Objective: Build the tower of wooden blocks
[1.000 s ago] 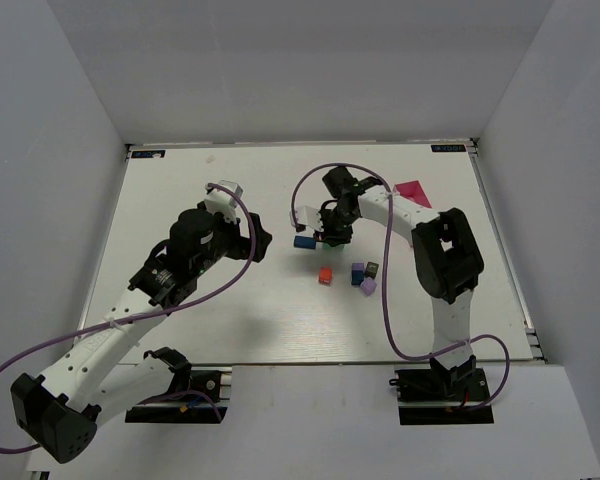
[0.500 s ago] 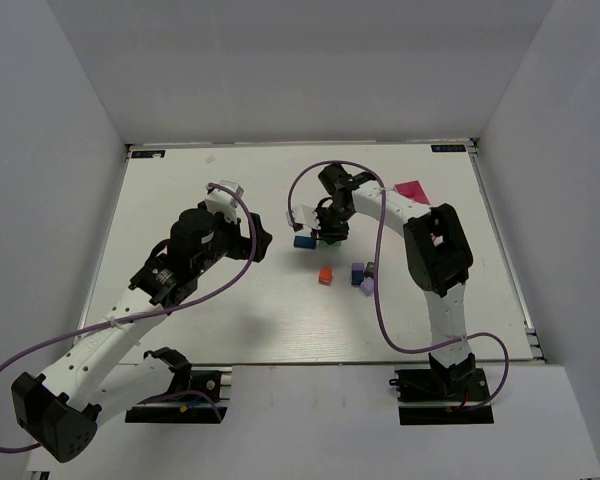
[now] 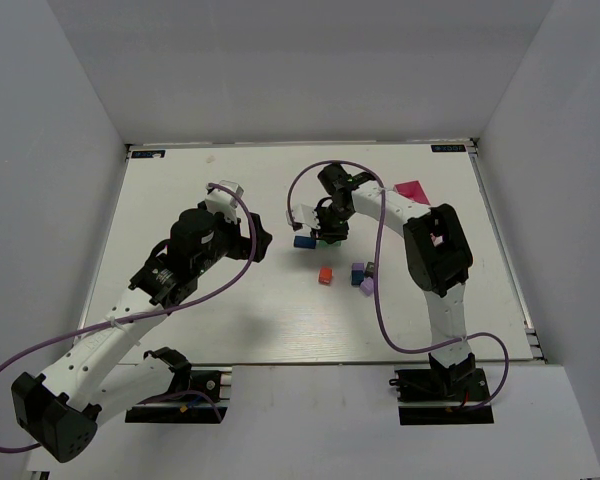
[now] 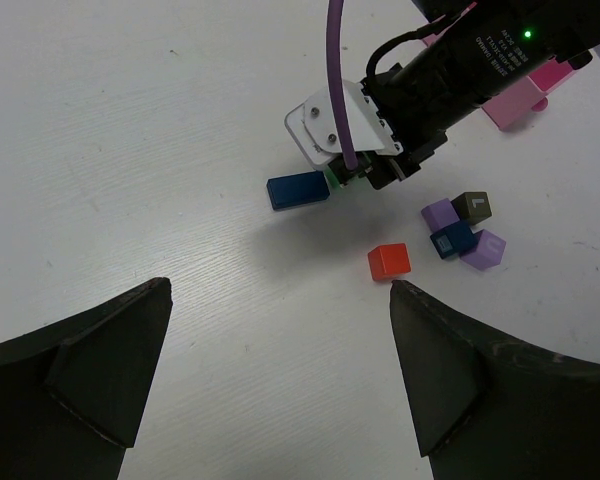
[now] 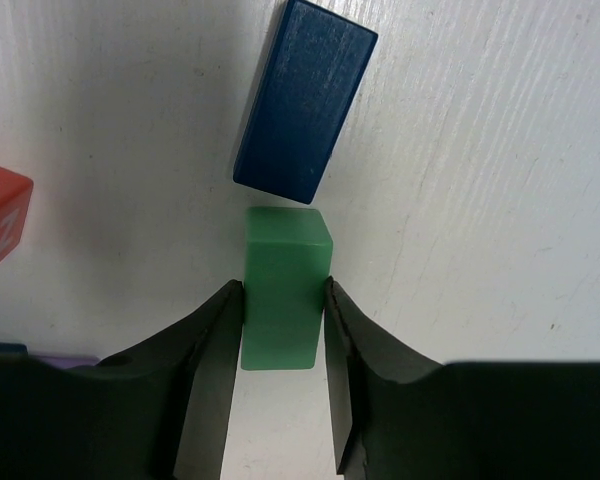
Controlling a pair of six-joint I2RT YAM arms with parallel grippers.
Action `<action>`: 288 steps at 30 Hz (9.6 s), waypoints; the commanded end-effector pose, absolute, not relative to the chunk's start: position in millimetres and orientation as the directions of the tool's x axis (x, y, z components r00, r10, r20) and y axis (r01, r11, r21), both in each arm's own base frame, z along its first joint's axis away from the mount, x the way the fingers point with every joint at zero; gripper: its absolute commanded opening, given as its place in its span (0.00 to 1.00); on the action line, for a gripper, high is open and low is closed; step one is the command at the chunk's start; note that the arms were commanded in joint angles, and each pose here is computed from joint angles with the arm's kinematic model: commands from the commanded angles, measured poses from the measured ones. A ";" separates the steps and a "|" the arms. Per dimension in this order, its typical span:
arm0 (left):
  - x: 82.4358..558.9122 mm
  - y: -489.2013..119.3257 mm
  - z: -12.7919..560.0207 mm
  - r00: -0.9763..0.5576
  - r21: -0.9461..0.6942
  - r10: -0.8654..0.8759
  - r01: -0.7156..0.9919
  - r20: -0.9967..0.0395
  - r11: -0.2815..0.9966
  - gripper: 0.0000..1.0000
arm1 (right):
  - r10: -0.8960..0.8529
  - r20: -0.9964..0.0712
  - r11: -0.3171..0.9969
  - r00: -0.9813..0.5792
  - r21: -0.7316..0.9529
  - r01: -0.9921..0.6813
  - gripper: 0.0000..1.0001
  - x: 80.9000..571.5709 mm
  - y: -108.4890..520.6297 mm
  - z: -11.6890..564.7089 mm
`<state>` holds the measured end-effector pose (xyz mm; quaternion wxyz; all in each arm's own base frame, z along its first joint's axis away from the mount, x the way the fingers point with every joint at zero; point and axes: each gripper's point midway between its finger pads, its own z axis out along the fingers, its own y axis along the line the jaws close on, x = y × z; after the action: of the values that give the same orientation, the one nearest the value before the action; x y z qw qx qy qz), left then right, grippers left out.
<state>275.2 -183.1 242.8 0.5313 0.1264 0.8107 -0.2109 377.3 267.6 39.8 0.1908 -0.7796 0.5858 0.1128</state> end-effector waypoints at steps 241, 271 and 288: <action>285.2 -187.4 199.8 -0.531 -0.201 0.038 0.384 -0.846 0.901 0.86 | -0.804 -0.583 -0.007 0.120 -0.192 -0.981 0.58 267.9 209.3 96.5; 275.1 -194.7 220.0 -0.496 -0.239 0.015 0.444 -0.868 0.864 0.90 | -0.850 -0.491 -0.139 0.193 -0.144 -0.980 0.66 274.2 201.4 43.5; 276.0 -193.4 220.0 -0.495 -0.235 0.014 0.437 -0.869 0.868 0.90 | -0.864 -0.479 -0.125 0.153 -0.091 -0.988 0.22 275.4 202.8 46.0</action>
<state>274.5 -193.4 202.9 0.4630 0.1350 0.8505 -0.2101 269.4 196.3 31.7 0.1878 -0.7347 0.6341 0.1511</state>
